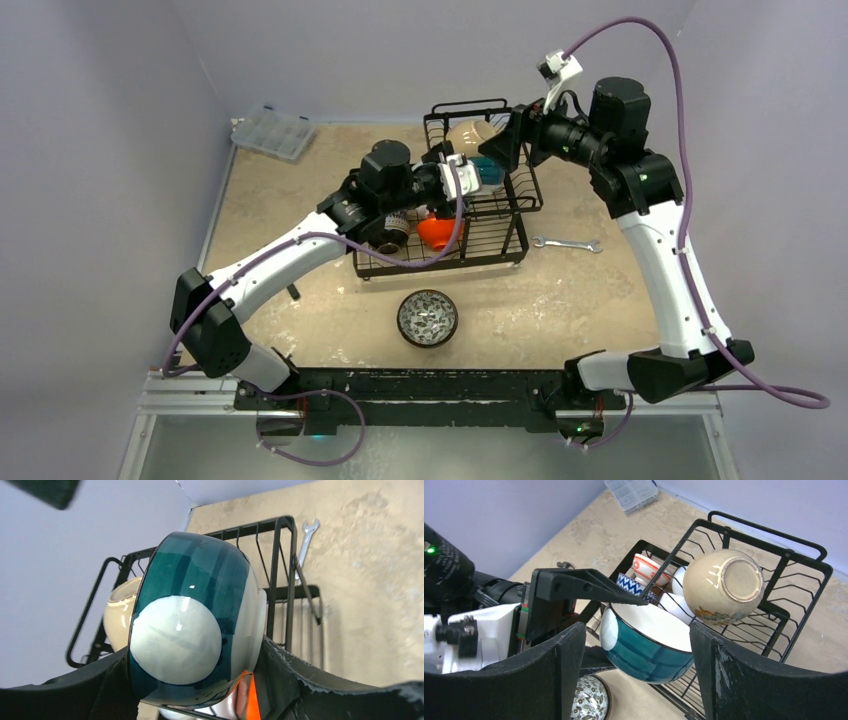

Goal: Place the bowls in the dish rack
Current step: Turn the bowl upside down on the dish rack, then adjust the bowl in the dish rack.

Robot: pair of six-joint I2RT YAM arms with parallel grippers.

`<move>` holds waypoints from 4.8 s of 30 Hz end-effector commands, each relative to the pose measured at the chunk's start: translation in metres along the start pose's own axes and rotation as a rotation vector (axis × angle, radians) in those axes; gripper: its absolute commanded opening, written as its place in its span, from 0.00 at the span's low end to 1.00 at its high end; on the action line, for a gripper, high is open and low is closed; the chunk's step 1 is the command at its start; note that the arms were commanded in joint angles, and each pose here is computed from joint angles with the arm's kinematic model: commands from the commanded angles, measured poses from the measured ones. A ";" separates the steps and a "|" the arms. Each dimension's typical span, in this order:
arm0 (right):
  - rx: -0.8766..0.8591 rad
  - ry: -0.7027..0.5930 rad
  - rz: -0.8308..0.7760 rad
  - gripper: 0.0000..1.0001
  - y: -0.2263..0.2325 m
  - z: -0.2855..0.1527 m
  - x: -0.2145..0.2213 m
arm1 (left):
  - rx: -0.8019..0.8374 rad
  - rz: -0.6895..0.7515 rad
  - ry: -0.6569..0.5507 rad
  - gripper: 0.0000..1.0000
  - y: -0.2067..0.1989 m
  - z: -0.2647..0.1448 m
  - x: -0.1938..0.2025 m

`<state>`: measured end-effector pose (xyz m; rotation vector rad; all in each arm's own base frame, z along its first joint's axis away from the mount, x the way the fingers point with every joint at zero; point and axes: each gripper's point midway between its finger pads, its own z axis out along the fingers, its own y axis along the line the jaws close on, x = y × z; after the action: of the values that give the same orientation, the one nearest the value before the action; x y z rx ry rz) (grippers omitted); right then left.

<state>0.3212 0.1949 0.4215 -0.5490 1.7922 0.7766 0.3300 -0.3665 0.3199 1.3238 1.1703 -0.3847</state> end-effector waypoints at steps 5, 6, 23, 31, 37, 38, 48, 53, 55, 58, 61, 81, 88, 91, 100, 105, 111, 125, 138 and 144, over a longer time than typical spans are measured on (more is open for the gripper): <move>0.068 -0.043 -0.011 0.78 -0.008 -0.007 -0.008 | -0.159 -0.439 -0.142 0.00 0.029 -0.008 -0.051; 0.073 -0.041 -0.009 0.79 -0.009 -0.007 -0.007 | -0.159 -0.483 -0.141 0.00 0.029 -0.007 -0.054; 0.098 -0.015 0.006 0.79 -0.017 -0.004 0.009 | -0.260 -1.157 -0.055 0.00 0.027 0.007 -0.025; 0.101 0.000 0.011 0.80 -0.019 -0.003 0.014 | -0.239 -1.444 0.016 0.00 0.022 0.020 -0.002; 0.085 0.027 0.026 0.80 -0.020 0.002 0.027 | -0.249 -1.559 0.095 0.00 0.016 0.023 0.015; 0.081 0.033 0.030 0.80 -0.020 0.003 0.029 | -0.249 -1.564 0.106 0.00 0.014 0.023 0.016; 0.033 0.162 0.140 0.79 -0.027 0.027 0.081 | -0.308 -1.560 0.162 0.04 0.019 0.013 0.019; 0.006 0.194 0.169 0.77 -0.030 0.038 0.099 | -0.304 -1.559 0.171 0.18 0.017 0.010 0.019; -0.011 0.194 0.170 0.76 -0.030 0.042 0.101 | -0.278 -1.544 0.160 0.27 0.016 0.011 0.014; -0.037 0.200 0.172 0.74 -0.031 0.051 0.104 | -0.261 -1.544 0.146 0.38 0.017 0.010 0.008; -0.061 0.206 0.169 0.73 -0.031 0.057 0.107 | -0.249 -1.546 0.137 0.46 0.017 0.009 0.004; -0.072 0.150 0.080 0.78 -0.027 0.050 0.084 | -0.242 -1.546 0.090 0.81 0.023 -0.015 -0.014; -0.106 0.149 0.034 0.77 -0.021 0.046 0.079 | -0.157 -1.593 0.053 0.75 0.015 -0.019 -0.031; -0.123 0.151 0.011 0.77 -0.016 0.040 0.078 | -0.150 -1.606 0.045 0.74 0.011 -0.025 -0.034; -0.115 0.147 -0.043 0.78 -0.012 0.028 0.074 | -0.233 -1.560 0.103 0.78 0.003 -0.050 -0.018; -0.050 0.099 -0.025 0.78 -0.017 0.025 0.056 | -0.359 -1.475 0.176 0.85 0.006 -0.068 0.004; 0.044 0.050 0.063 0.79 -0.039 0.038 0.034 | -0.474 -1.377 0.173 0.92 0.022 -0.087 0.016; 0.211 0.105 0.150 0.80 -0.101 0.093 0.037 | -0.500 -1.354 0.207 0.99 0.020 -0.109 0.048; 0.159 0.133 0.139 0.80 -0.114 0.126 0.043 | -0.498 -1.400 0.239 0.99 0.002 -0.111 0.065; 0.019 0.132 0.188 0.80 -0.094 0.138 0.047 | -0.495 -1.410 0.255 0.99 -0.003 -0.109 0.072</move>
<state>0.4652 0.2099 0.3066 -0.3673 2.0532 0.7204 0.3100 -0.2432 0.2654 -0.0701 2.1815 -0.8037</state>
